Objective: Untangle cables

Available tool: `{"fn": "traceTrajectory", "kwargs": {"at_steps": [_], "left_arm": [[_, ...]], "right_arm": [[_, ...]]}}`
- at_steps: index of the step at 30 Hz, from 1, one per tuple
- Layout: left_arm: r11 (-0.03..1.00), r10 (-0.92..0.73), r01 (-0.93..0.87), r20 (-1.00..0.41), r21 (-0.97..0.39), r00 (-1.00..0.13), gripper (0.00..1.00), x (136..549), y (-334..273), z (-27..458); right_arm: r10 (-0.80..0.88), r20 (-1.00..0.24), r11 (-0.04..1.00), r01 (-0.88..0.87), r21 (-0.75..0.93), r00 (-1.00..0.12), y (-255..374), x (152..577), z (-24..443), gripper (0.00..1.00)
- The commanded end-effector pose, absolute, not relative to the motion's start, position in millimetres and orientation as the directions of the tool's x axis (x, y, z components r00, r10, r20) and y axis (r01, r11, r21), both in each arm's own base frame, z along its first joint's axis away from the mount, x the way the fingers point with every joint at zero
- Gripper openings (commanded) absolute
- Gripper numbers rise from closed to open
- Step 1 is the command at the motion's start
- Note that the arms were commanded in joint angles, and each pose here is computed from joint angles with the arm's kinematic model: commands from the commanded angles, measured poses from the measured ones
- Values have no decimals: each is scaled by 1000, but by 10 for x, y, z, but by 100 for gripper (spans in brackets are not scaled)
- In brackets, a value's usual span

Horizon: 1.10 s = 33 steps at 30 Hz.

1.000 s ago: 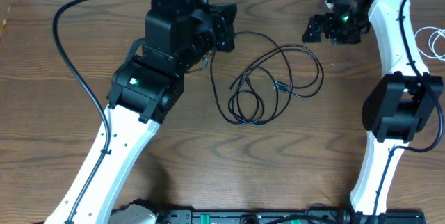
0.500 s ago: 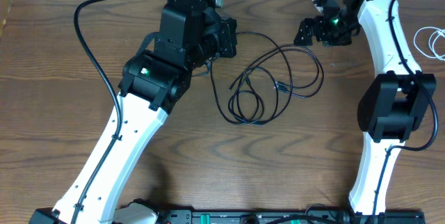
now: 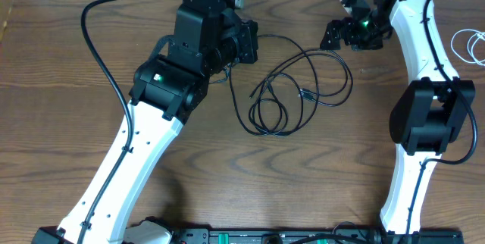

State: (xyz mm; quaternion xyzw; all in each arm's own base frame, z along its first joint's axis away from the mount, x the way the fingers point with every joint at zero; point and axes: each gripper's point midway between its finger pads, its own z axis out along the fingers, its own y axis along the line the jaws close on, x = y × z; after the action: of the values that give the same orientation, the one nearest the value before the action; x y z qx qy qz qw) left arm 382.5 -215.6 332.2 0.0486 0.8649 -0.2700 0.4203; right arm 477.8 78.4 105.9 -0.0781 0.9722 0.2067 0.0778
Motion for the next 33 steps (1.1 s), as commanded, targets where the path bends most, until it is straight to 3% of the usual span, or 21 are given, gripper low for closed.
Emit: {"fn": "traceTrajectory", "kwargs": {"at_steps": [1,16,22,33], "left_arm": [[858,-133,313,-765,-407,-630,8,3840,-2128,3356],[862,-127,305,-754,-406,-645,9,3880,-2147,3269],[863,-124,302,-750,-405,-650,29,3894,-2154,3238],[865,-121,298,-743,-404,-658,46,3879,-2147,3212]], "right_arm": [[-137,-183,900,-200,388,-973,807,4765,1033,99],[-137,-194,900,-204,386,-971,806,4792,1037,99],[-137,-194,900,-204,386,-971,806,4792,1037,99],[-144,-197,898,-212,385,-970,842,4791,1038,99]]}}
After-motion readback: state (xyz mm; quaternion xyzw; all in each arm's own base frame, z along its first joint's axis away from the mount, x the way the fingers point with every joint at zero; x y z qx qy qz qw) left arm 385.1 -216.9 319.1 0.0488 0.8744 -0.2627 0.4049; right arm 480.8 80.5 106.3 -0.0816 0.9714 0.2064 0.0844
